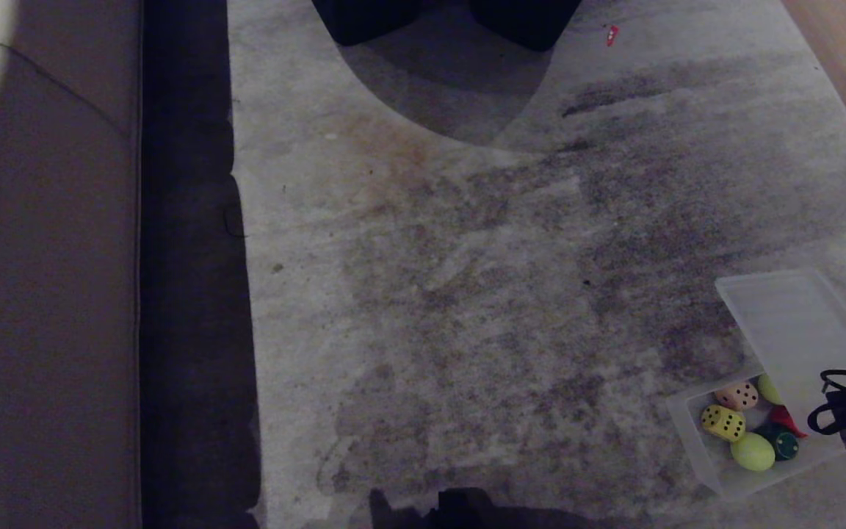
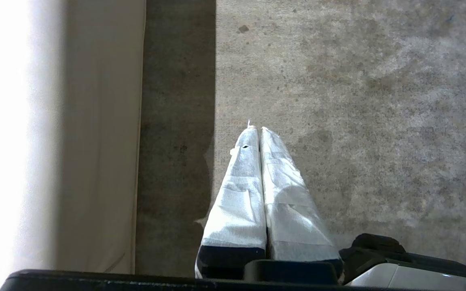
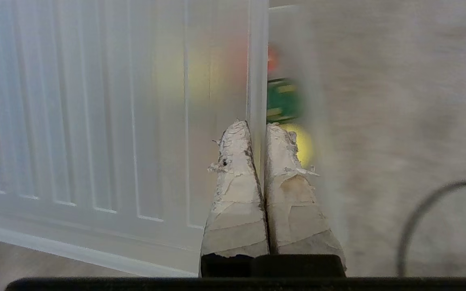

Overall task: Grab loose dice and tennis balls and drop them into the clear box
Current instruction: Close the lid

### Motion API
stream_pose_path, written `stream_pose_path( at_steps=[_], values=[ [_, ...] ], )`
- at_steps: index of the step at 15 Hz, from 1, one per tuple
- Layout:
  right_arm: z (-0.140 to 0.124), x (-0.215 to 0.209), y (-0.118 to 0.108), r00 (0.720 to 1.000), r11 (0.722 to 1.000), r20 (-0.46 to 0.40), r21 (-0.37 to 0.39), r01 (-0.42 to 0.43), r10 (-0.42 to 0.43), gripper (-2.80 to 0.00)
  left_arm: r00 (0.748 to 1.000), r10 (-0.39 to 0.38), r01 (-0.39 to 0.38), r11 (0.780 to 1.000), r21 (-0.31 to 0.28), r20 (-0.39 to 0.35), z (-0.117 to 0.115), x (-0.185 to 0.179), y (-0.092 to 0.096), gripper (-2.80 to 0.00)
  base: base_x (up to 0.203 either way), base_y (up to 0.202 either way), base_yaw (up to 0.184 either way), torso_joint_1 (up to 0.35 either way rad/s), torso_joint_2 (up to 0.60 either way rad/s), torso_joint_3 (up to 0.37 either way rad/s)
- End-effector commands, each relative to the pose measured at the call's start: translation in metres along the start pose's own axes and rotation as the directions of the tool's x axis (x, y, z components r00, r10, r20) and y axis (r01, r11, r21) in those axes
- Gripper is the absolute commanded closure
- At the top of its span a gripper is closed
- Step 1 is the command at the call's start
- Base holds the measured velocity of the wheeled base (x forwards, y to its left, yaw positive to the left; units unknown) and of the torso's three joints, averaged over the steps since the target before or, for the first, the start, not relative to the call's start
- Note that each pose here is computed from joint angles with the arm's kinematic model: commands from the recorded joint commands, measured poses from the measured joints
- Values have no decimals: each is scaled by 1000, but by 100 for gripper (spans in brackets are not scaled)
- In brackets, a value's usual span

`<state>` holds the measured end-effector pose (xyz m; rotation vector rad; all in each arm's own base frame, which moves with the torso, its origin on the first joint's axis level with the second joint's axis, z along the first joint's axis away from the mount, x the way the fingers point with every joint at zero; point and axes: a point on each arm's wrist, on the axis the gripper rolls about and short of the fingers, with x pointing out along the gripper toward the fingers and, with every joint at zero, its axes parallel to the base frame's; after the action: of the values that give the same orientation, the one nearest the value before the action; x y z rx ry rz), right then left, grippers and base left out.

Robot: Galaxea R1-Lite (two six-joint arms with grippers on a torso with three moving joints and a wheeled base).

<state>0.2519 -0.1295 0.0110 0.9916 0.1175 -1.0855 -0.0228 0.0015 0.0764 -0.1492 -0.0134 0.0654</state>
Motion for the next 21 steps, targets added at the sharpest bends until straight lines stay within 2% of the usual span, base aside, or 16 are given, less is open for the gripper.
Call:
stream_pose_path(
  at_steps=[1, 3, 5, 7, 9, 12, 14, 18, 21],
  values=[
    [-3, 8, -16, 998, 998, -7, 0, 68, -68, 0, 1000, 1, -1, 1000, -1, 1, 0, 0, 0, 0, 0, 0, 0, 0, 0, 0],
    [2, 9, -30, 993, 993, -8, 7, 121, -121, 0, 1000, 1, -1, 1000, -1, 1, 0, 0, 0, 0, 0, 0, 0, 0, 0, 0],
    [3, 10, -32, 992, 996, -86, -8, 92, -92, 0, 1000, 1, -1, 1000, -1, -1, 0, 0, 0, 0, 0, 0, 0, 0, 0, 0],
    [3, 11, -40, 983, 990, -164, -129, 63, -84, 0, 1000, 1, -1, 1000, -1, 0, 0, 0, 0, 0, 0, 0, 0, 0, 0, 0],
    [3, 15, -52, 966, 972, -242, -231, 34, -91, 0, 1000, 0, 0, 1000, -1, 1, 0, 0, 0, 0, 0, 0, 0, 0, 0, 0],
    [8, 30, -58, 961, 937, -268, -347, -33, -66, 0, 1000, 0, 0, 1000, -1, 0, 0, 0, 0, 0, 0, 0, 0, 0, 0, 0],
    [15, 39, -63, 953, 917, -302, -387, -94, -30, 0, 1000, 1, -1, 1000, -1, 1, 0, 0, 0, 0, 0, 0, 0, 0, 0, 0],
    [40, 61, -74, 929, 860, -363, -448, -246, 77, 0, 1000, 0, 0, 1000, -1, 1, 0, 0, 0, 0, 0, 0, 0, 0, 0, 0],
    [36, 72, -83, 922, 836, -382, -487, -253, 57, 0, 1000, 1, -1, 1000, -1, 1, 0, 0, 0, 0, 0, 0, 0, 0, 0, 0]
  ],
)
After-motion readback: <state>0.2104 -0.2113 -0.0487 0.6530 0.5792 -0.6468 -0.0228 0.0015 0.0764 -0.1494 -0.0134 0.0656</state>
